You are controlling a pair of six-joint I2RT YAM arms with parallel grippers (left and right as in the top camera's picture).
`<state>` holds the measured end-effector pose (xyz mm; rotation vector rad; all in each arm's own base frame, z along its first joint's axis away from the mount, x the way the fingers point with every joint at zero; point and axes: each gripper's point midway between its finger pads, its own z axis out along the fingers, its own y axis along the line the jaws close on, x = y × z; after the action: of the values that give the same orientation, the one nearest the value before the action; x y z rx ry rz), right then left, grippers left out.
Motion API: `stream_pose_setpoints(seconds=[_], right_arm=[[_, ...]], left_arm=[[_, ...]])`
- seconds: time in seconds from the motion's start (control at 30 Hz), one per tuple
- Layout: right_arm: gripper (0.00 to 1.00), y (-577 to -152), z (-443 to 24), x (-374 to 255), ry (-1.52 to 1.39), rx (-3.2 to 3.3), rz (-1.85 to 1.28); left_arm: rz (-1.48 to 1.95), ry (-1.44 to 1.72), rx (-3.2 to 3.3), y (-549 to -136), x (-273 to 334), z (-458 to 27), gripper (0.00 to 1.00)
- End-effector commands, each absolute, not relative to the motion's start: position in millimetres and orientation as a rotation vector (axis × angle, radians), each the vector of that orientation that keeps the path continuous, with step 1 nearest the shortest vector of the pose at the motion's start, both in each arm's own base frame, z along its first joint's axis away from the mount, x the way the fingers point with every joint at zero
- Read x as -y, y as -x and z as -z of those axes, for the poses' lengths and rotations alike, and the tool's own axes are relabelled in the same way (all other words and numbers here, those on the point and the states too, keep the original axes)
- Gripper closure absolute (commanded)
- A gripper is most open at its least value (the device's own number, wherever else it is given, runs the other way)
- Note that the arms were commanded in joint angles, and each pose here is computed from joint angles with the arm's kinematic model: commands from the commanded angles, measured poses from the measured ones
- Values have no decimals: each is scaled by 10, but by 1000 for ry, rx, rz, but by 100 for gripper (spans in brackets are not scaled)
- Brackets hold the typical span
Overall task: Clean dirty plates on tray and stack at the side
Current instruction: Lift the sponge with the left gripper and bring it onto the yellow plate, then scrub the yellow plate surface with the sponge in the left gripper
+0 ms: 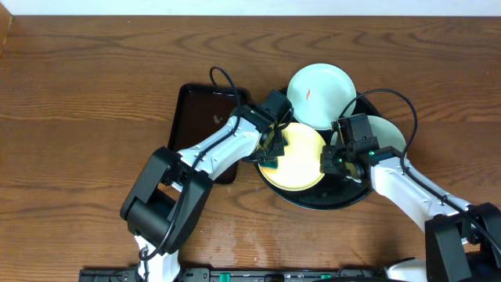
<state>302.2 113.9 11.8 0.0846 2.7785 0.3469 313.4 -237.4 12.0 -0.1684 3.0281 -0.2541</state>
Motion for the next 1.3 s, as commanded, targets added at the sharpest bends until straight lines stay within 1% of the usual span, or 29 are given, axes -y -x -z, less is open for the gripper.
stream_pose_setpoints(seconds=[0.0,0.1,0.2,0.33,0.47,0.57,0.73,0.83,0.93,1.03,1.13,1.23,1.27], right_arm=[[99,-3090,-194,-1063,-81,-2752,-293],[99,-3082,-190,-1061,-78,-2756,-291],[99,-3082,-190,-1061,-35,-2755,-283],[99,-3083,-191,-1062,-14,-2753,-279],[99,-3085,-191,-1062,-13,-2752,-279],[99,-3087,-192,-1063,-9,-2751,-278],[99,-3086,-192,-1062,2,-2751,-276],[99,-3087,-192,-1063,2,-2751,-276],[99,-3086,-192,-1062,2,-2751,-276],[99,-3087,-192,-1062,2,-2751,-276],[99,-3087,-192,-1062,2,-2751,-276],[99,-3088,-193,-1062,1,-2750,-276],[99,-3086,-192,-1062,1,-2751,-276]], left_arm=[[-134,230,-2947,-3300,1804,59,93],[-50,232,-2954,-3318,1927,85,92],[265,207,-2973,-3364,2349,89,92],[665,112,-2932,-3406,2917,-41,91],[744,60,-2924,-3312,3156,-55,91],[742,-4,-2948,-3153,3292,4,91],[830,-123,-3022,-2800,3556,101,91],[834,-156,-3044,-2701,3597,130,91],[935,-201,-3060,-2611,3673,70,92],[904,-182,-3075,-2638,3593,95,92],[833,-106,-3093,-2746,3410,139,92],[715,0,-3134,-2853,3091,184,93],[598,80,-3154,-2916,2842,201,93]])
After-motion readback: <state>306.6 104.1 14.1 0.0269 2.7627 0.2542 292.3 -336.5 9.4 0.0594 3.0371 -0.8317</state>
